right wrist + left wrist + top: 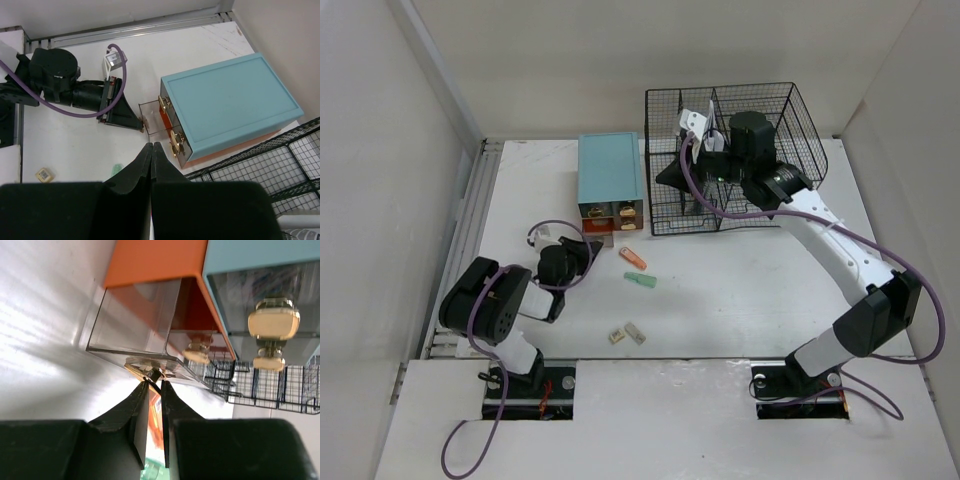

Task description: Organize the desk

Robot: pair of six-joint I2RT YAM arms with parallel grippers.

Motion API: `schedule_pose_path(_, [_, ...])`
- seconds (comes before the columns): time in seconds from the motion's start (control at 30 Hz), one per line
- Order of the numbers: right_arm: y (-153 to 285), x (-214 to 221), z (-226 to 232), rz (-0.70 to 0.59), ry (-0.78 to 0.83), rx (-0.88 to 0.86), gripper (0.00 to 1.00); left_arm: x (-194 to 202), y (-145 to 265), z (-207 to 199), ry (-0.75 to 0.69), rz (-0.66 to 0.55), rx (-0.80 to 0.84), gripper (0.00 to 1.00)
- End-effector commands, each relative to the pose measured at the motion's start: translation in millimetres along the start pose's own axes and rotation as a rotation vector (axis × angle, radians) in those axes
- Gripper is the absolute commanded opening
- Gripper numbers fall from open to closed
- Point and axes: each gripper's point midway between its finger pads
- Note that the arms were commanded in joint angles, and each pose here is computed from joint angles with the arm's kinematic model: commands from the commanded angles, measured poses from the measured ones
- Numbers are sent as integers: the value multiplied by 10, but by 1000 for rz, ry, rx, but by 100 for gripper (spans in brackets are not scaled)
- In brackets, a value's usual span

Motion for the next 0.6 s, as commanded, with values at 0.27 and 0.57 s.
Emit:
schedule_pose_path(0.27, [-77, -11, 93, -12, 23, -59, 21, 19, 333, -112, -52, -7, 25, 56])
schedule_pose_path(0.57, [-218, 177, 314, 95, 178, -144, 65, -116, 719, -577, -162, -37, 113, 26])
Point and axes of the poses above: each gripper's point midway between its finger pads, its own y axis back along the fingers, its own z axis along the line the jaws close on, x = y × z, and after that the axes turned 1 degree about -y, right-handed
